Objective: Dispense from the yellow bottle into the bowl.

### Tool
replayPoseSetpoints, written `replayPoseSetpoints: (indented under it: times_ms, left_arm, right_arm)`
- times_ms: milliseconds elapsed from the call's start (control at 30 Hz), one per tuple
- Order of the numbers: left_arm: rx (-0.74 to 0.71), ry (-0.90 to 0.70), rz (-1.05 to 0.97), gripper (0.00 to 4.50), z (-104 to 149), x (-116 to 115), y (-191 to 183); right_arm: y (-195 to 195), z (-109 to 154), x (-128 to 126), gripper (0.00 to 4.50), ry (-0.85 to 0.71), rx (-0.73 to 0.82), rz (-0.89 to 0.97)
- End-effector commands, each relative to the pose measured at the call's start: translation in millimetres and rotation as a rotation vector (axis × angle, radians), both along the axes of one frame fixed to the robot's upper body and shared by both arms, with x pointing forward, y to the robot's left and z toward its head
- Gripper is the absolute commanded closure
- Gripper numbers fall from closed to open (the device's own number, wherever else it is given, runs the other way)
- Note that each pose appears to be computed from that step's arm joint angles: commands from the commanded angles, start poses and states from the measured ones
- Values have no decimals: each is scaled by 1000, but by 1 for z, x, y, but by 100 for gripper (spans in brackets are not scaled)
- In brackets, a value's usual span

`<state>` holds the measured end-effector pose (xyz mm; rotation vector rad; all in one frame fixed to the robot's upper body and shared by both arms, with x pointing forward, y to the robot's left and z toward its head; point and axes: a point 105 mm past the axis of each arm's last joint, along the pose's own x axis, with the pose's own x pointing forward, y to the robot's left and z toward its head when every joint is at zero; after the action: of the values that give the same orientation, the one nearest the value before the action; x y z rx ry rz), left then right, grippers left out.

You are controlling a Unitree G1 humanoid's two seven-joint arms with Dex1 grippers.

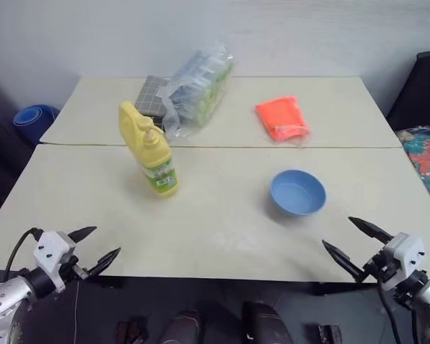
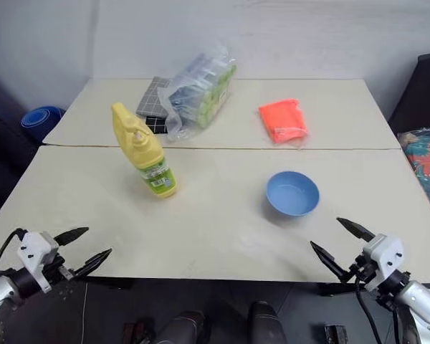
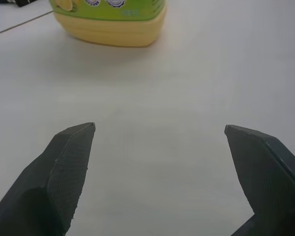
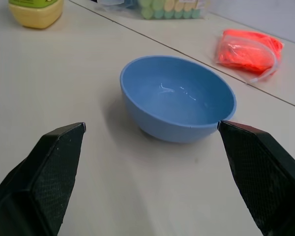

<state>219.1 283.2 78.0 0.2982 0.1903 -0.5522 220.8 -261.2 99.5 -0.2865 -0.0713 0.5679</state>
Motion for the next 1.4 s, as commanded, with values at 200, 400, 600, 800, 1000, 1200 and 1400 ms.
replayPoseSetpoints:
  times_ms: [200,400,600,800,1000,1200,1400]
  left_arm:
    - [-73,-18,-306,1,30,1,-55]
    - [-206,-70,-488,1,67,10,-97]
    - [-235,-90,-574,1,80,11,-123]
    - [-233,-113,-569,0,85,10,-130]
    - [-250,-121,-546,0,92,6,-128]
    - [-249,-136,-525,0,103,4,-119]
    - [-317,-235,-473,19,137,7,-106]
  right_arm:
    - [34,23,30,0,-17,9,55]
    - [62,16,66,0,102,-47,65]
    - [77,-1,96,0,170,-119,40]
    - [93,-1,113,61,181,-134,70]
    - [99,-4,120,264,221,-164,100]
    - [103,-4,124,447,262,-173,113]
    - [123,27,121,449,155,-191,265]
